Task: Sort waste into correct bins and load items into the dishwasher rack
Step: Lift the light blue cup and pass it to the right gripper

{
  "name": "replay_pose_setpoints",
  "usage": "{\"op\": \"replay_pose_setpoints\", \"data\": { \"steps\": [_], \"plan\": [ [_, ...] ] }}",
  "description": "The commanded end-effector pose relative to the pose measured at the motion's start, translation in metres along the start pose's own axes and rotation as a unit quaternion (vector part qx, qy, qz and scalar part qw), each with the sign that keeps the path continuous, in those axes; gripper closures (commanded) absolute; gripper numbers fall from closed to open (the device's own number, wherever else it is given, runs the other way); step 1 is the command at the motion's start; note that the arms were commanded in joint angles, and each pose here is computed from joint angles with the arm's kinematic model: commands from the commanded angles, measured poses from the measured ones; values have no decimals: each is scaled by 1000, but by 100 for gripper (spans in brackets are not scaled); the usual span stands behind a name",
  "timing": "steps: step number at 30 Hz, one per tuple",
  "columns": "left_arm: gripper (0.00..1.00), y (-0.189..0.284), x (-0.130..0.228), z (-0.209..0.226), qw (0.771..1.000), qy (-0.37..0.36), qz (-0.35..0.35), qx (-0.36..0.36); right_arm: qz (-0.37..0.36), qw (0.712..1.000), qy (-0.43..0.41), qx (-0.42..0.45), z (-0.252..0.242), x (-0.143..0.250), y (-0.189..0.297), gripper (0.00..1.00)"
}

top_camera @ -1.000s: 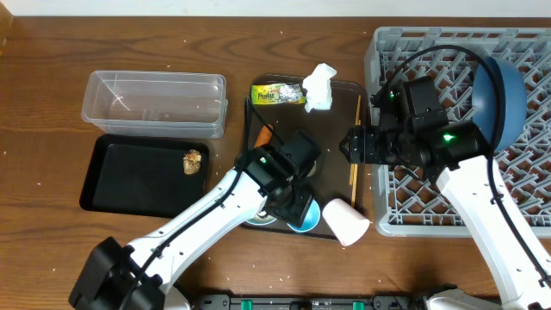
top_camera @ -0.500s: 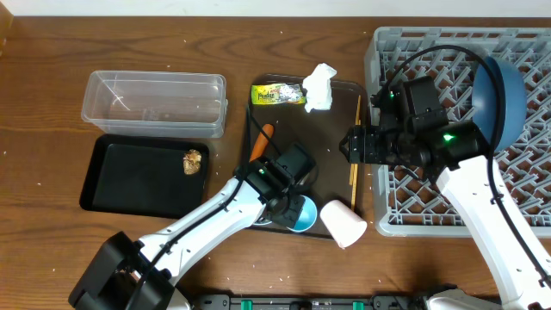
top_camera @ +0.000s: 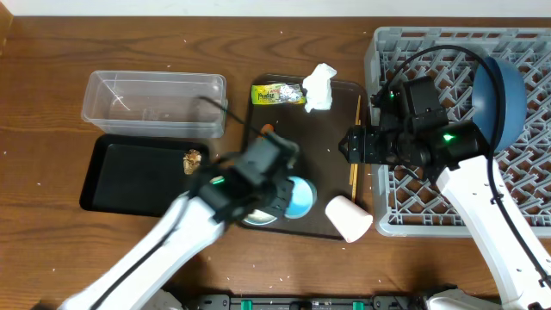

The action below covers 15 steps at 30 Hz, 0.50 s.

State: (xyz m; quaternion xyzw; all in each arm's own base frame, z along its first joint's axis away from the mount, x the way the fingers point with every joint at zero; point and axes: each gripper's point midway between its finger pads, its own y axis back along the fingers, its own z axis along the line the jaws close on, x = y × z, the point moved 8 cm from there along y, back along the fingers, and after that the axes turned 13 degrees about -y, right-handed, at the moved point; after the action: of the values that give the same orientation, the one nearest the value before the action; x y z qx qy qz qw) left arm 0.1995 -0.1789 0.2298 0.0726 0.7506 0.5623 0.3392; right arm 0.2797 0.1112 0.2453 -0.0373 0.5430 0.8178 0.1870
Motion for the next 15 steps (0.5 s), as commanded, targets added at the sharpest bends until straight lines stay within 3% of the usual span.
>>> {"op": "replay_pose_setpoints", "data": {
  "steps": [1,4,6,9,15],
  "plan": [
    [94,41,-2,13,997,26,-67,-2,-3,1000,3,-14,6,0,3,16],
    [94,69,1,22,991,44,-117,48,27,990,67,-119,27,3,6,19],
    [94,84,3,26,984,46,-147,91,52,959,144,-237,49,8,14,20],
    [93,105,6,32,968,43,-191,157,69,861,263,-430,77,19,40,23],
    [94,132,8,36,930,0,-263,257,62,729,354,-582,89,30,69,23]
  ]
}}
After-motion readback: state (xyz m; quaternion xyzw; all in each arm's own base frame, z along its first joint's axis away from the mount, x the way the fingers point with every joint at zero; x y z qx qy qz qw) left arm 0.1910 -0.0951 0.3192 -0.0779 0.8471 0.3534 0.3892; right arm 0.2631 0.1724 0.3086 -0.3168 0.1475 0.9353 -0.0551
